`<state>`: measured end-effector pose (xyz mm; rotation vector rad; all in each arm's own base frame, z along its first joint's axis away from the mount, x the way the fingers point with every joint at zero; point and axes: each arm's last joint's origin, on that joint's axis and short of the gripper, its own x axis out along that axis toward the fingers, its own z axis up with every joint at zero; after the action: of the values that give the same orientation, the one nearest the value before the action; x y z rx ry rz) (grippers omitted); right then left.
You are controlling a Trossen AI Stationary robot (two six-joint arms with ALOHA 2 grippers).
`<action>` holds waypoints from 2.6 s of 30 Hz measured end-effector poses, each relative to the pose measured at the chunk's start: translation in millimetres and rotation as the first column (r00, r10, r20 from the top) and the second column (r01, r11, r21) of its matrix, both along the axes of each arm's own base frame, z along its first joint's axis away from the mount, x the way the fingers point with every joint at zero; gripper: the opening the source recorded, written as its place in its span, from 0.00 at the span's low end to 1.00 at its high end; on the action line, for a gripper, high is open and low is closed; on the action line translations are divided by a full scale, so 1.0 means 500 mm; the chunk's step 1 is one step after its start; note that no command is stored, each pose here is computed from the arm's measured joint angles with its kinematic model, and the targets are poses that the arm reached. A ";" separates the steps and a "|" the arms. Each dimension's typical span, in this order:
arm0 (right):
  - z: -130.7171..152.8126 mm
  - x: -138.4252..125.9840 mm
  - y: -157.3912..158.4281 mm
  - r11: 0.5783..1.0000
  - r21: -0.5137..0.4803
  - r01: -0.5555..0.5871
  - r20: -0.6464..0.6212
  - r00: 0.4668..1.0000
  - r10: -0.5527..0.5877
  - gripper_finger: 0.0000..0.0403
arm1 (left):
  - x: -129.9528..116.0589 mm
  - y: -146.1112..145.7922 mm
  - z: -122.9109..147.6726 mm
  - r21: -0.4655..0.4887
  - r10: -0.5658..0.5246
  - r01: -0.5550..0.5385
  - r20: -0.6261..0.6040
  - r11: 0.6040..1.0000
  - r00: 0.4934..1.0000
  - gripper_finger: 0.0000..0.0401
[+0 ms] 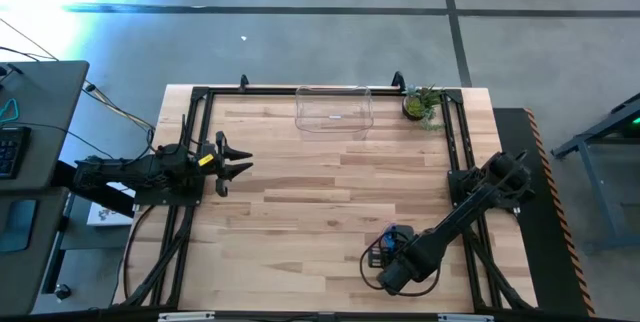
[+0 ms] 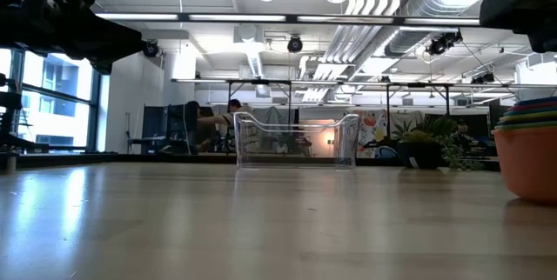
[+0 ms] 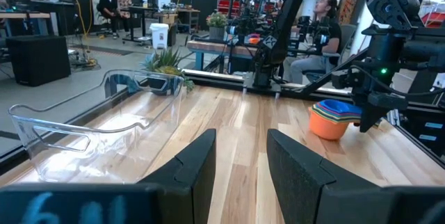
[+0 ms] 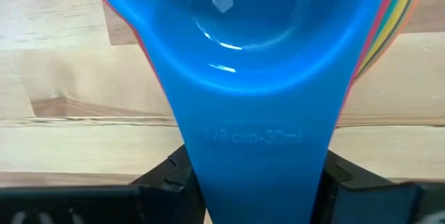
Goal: Nest measuring cups in basket
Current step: Put the stacked measuring cups into the transparent bin
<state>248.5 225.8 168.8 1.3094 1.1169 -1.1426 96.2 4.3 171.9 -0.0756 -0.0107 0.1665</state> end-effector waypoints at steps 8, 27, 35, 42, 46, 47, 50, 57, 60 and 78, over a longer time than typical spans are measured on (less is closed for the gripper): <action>0.002 0.002 0.001 0.999 -0.008 -0.031 0.017 0.999 0.031 0.33 | 0.000 0.000 0.000 0.000 0.000 0.000 0.000 1.000 1.000 0.29; 0.005 0.008 -0.003 0.997 -0.057 -0.051 0.061 0.997 0.055 0.32 | 0.000 0.000 0.000 0.000 0.000 0.000 0.001 1.000 1.000 0.29; 0.006 0.015 -0.015 0.999 -0.007 -0.045 0.006 0.999 0.045 0.33 | 0.000 0.000 0.000 0.000 0.000 0.000 0.001 1.000 1.000 0.29; 0.006 0.036 -0.043 0.995 0.077 -0.061 -0.065 0.996 0.066 0.39 | 0.000 0.000 0.000 0.000 0.000 0.000 0.000 1.000 1.000 0.29; 0.006 0.050 -0.063 0.992 0.108 -0.064 -0.085 0.994 0.074 0.36 | 0.000 0.000 0.000 0.000 0.000 0.000 0.000 1.000 1.000 0.29; 0.006 0.053 -0.067 0.991 0.114 -0.065 -0.088 0.993 0.075 0.35 | 0.000 0.000 0.000 0.000 0.000 0.000 0.000 1.000 1.000 0.29; 0.006 0.059 -0.077 0.989 0.135 -0.057 -0.099 0.993 0.071 0.33 | 0.000 0.000 0.000 0.000 0.000 0.000 0.000 1.000 1.000 0.29; 0.006 0.067 -0.088 0.989 0.142 -0.037 -0.103 0.993 0.052 0.40 | 0.000 0.000 0.000 0.000 0.000 0.000 0.001 1.000 1.000 0.29; 0.006 0.070 -0.092 0.989 0.145 -0.030 -0.098 0.994 0.045 0.40 | 0.000 0.000 0.000 0.000 0.000 0.000 0.000 1.000 1.000 0.29; 0.006 0.077 -0.095 0.994 0.108 -0.007 -0.052 0.999 0.013 0.31 | 0.000 0.000 0.000 0.000 0.000 0.000 0.000 1.000 1.000 0.29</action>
<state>287.2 178.4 171.9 1.3616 1.2374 -1.1284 96.2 4.3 171.9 -0.0756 -0.0109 0.1668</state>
